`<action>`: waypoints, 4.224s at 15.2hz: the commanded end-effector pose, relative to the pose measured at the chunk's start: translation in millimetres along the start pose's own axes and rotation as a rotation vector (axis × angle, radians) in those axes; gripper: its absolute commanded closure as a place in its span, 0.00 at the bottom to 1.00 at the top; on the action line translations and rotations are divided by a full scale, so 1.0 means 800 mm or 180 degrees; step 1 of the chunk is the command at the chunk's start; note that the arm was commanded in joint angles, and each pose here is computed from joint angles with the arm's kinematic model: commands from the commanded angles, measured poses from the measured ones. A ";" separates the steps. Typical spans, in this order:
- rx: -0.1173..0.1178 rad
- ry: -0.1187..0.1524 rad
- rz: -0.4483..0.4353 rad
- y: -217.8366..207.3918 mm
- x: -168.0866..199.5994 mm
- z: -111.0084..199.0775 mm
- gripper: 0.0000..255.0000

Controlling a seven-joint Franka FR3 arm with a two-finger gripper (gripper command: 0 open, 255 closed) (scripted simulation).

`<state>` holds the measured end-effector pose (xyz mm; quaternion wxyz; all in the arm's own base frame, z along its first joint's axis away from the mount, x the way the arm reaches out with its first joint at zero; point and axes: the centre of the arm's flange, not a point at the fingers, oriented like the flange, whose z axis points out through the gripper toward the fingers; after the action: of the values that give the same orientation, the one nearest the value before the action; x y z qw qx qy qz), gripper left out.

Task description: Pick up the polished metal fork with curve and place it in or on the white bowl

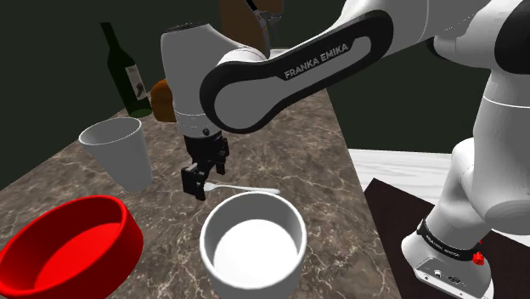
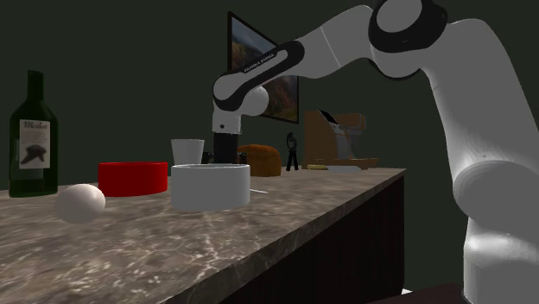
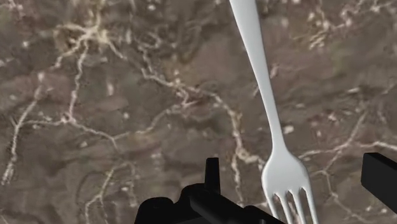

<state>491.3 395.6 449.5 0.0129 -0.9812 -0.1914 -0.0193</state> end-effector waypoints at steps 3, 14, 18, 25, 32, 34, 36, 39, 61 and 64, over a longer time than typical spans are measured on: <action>0.0000 0.0001 0.0000 0.000 0.000 0.001 0.00; 0.0000 0.0002 0.0000 0.001 0.000 0.001 1.00; 0.0000 0.0001 0.0000 0.000 0.000 -0.012 1.00; 0.0000 0.0001 0.0000 -0.001 0.002 -0.059 1.00; 0.0000 0.0001 0.0000 -0.002 0.004 -0.105 1.00; 0.0000 0.0001 0.0000 -0.002 0.005 -0.118 1.00; 0.0000 0.0001 0.0000 -0.002 0.005 -0.131 1.00; 0.0000 0.0001 0.0000 -0.003 0.006 -0.151 1.00; 0.0000 0.0001 0.0000 -0.160 -0.191 -0.206 1.00; 0.0000 0.0001 0.0000 -0.160 -0.192 -0.186 1.00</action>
<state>297.5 451.3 600.1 0.0130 -0.9812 -0.1917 -0.0196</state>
